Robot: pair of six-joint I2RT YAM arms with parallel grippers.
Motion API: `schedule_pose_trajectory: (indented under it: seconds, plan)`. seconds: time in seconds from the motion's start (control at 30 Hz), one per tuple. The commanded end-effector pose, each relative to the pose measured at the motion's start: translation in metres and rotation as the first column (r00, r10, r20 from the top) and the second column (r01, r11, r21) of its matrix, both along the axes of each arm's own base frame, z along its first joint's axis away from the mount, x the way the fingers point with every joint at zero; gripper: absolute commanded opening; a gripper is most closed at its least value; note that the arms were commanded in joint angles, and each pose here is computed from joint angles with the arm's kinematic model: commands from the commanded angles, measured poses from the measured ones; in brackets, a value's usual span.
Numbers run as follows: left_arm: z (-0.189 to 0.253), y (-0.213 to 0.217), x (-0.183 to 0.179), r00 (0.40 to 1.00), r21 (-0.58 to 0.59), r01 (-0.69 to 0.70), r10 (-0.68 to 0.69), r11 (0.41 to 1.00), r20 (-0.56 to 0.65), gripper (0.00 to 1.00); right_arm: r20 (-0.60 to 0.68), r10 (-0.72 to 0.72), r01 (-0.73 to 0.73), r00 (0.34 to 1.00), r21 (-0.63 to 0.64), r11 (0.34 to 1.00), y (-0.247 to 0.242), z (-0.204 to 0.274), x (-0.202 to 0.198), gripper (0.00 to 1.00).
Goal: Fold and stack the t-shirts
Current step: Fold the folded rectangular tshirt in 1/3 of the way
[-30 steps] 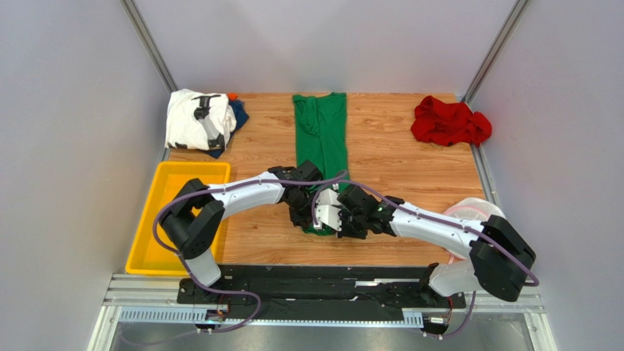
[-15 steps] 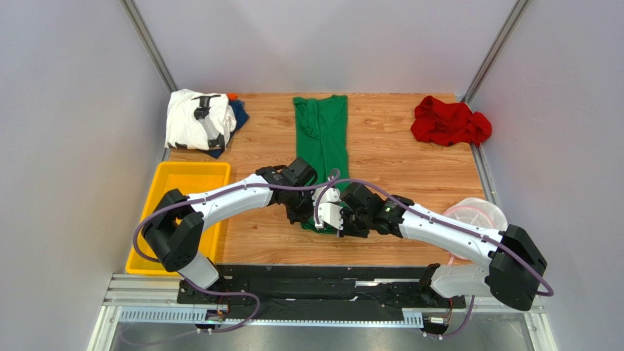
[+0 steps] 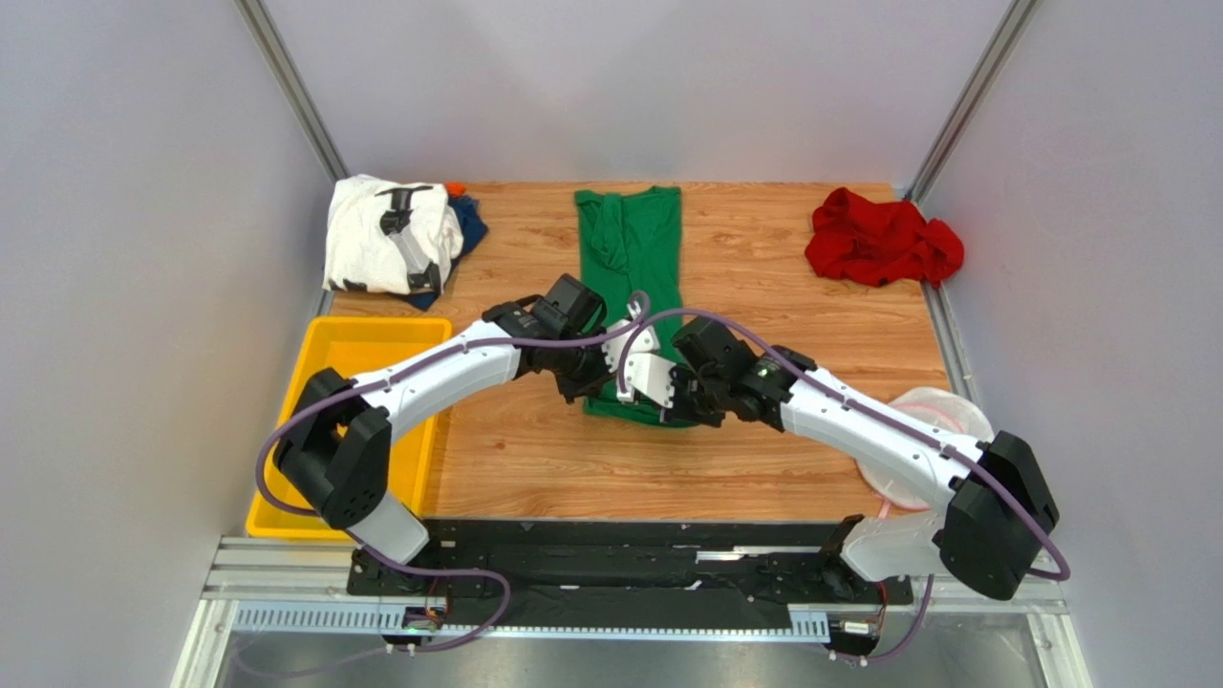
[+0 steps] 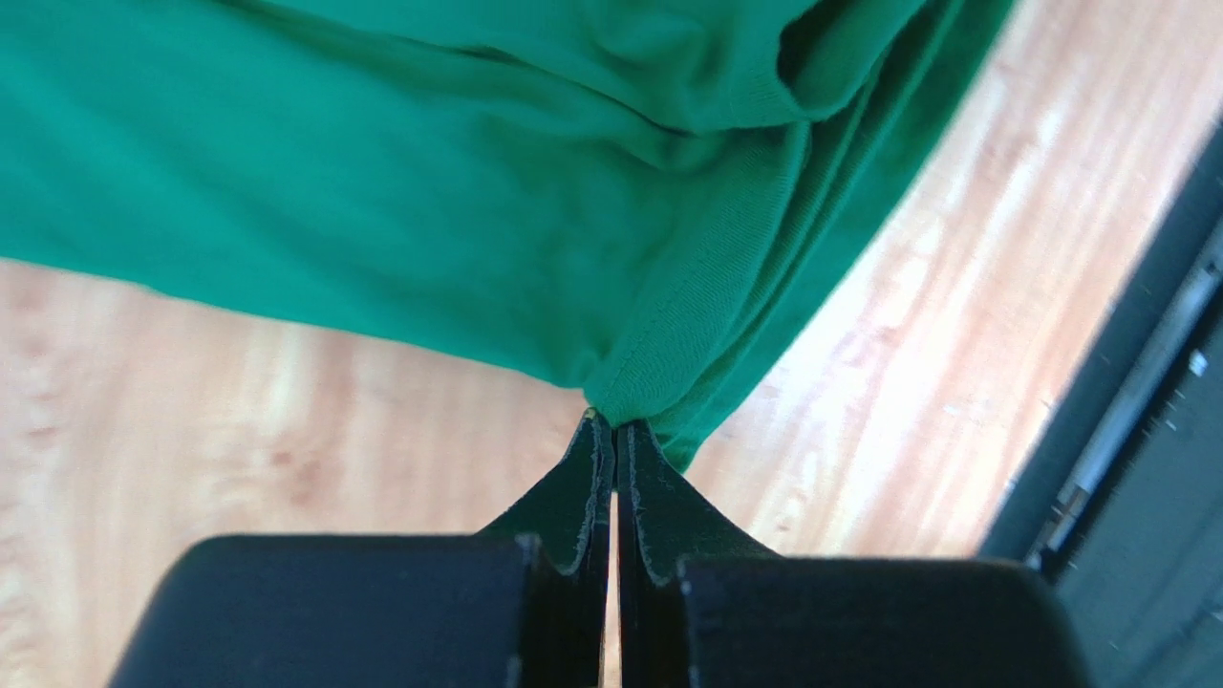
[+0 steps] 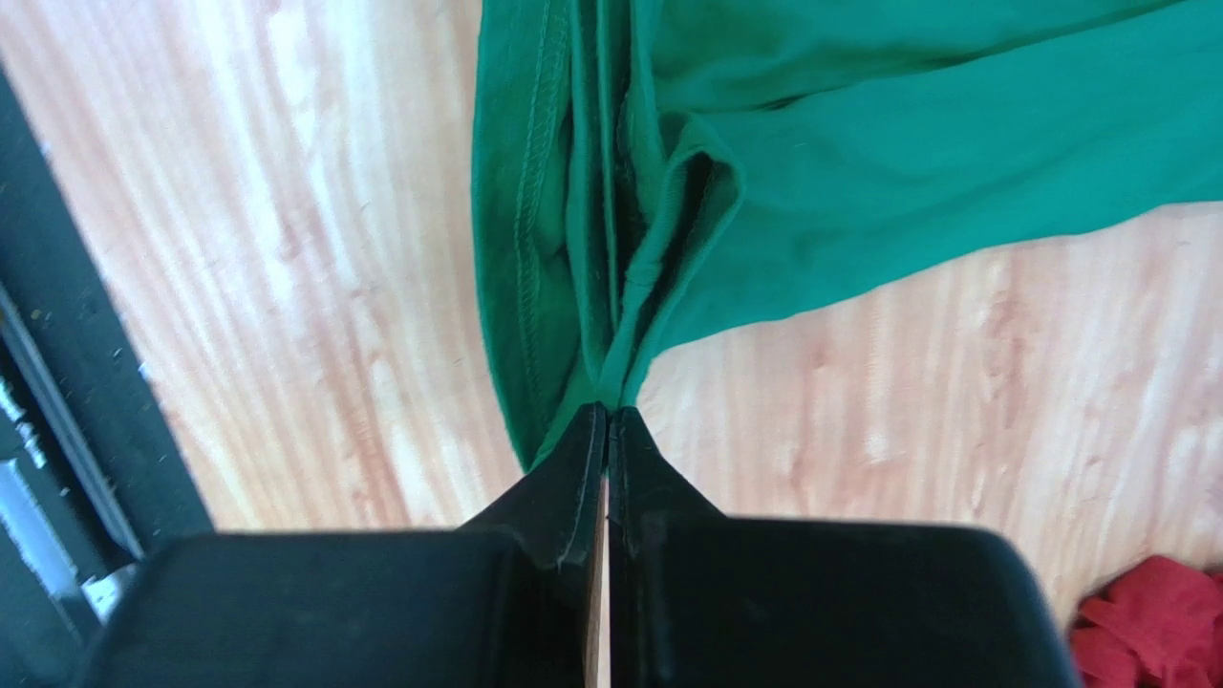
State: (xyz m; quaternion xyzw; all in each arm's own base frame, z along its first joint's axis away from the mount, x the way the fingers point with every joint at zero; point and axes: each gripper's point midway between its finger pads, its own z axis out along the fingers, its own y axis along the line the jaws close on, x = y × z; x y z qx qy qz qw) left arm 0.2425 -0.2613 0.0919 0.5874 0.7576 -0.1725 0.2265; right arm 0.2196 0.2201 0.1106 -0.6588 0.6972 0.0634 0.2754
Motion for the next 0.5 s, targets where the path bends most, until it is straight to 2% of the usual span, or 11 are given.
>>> schedule_pose_trajectory:
  seconds: [0.0, 0.2, 0.47]
  plan:
    - [0.035, -0.012, 0.029, 0.993, -0.074, 0.032, -0.024, 0.997, 0.111, 0.0, 0.096, -0.113, 0.107, 0.989, 0.067, 0.992, 0.004, 0.031, 0.05, 0.0]
    - [0.039, -0.014, 0.07, 0.987, -0.069, -0.001, 0.012, 0.998, 0.157, 0.0, 0.114, -0.151, 0.142, 0.982, 0.086, 0.986, 0.008, 0.041, 0.094, 0.0]
    - [0.03, -0.019, 0.127, 0.981, -0.041, -0.043, 0.05, 0.998, 0.186, 0.0, 0.115, -0.184, 0.179, 0.976, 0.053, 0.982, 0.017, 0.026, 0.165, 0.0]
